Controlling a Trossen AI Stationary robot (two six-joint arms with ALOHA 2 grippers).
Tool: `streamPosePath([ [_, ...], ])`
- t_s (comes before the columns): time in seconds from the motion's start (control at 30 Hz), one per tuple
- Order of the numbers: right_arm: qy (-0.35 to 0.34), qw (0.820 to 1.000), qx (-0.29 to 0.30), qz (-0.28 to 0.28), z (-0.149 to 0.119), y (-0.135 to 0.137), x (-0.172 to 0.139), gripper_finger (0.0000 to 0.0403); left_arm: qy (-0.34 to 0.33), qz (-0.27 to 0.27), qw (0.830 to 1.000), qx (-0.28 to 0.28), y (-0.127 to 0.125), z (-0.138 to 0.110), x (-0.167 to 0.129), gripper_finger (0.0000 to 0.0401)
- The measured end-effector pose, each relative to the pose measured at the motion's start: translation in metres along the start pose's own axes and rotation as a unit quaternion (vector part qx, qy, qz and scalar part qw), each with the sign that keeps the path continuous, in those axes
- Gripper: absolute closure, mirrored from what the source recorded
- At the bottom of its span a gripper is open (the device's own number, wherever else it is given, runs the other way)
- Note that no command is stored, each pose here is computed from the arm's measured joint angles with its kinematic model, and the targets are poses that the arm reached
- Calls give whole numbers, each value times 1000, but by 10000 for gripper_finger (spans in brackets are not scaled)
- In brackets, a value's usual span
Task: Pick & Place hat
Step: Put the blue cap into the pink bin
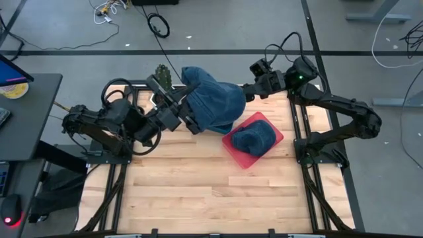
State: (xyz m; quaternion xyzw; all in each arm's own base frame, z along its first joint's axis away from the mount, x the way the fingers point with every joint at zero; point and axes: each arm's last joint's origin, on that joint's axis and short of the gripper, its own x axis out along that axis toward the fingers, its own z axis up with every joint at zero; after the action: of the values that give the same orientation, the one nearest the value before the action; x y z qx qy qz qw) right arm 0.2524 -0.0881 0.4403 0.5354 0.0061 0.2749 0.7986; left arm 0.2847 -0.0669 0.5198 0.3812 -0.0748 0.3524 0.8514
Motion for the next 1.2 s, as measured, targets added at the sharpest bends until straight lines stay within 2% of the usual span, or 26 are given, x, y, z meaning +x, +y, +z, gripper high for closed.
streamPosePath([
  [0.13, -2, 1000, 0, 2, 0, 0, 0, 167, 1, -2, 1000, 13, 0, 0, 0, 385],
  [0.23, -4, 1000, 0, 1, 1, 0, 0, 246, 2, -2, 1000, 19, -1, 0, 0, 384],
  [0.33, -4, 1000, -9, 0, 1, 0, -1, 353, 2, -2, 1000, 19, -1, 0, 0, 352],
  [0.4, -6, 1000, -18, 1, 1, 0, -1, 385, 3, -3, 1000, 20, -1, 0, 0, 322],
  [0.63, 2, 1000, -12, 3, 1, 1, -1, 395, 16, -23, 999, 43, -6, -1, -2, 233],
  [0.83, 6, 1000, -26, 6, 3, 9, -10, 397, 99, -6, 994, 39, -9, 4, -15, 178],
  [1.07, 4, 999, -53, -1, 10, 23, -33, 398, 175, 0, 984, 38, -13, 15, -37, 162],
  [1.2, 15, 997, -71, -21, 13, 28, -49, 398, 183, -4, 983, 22, -14, 20, -46, 169],
])
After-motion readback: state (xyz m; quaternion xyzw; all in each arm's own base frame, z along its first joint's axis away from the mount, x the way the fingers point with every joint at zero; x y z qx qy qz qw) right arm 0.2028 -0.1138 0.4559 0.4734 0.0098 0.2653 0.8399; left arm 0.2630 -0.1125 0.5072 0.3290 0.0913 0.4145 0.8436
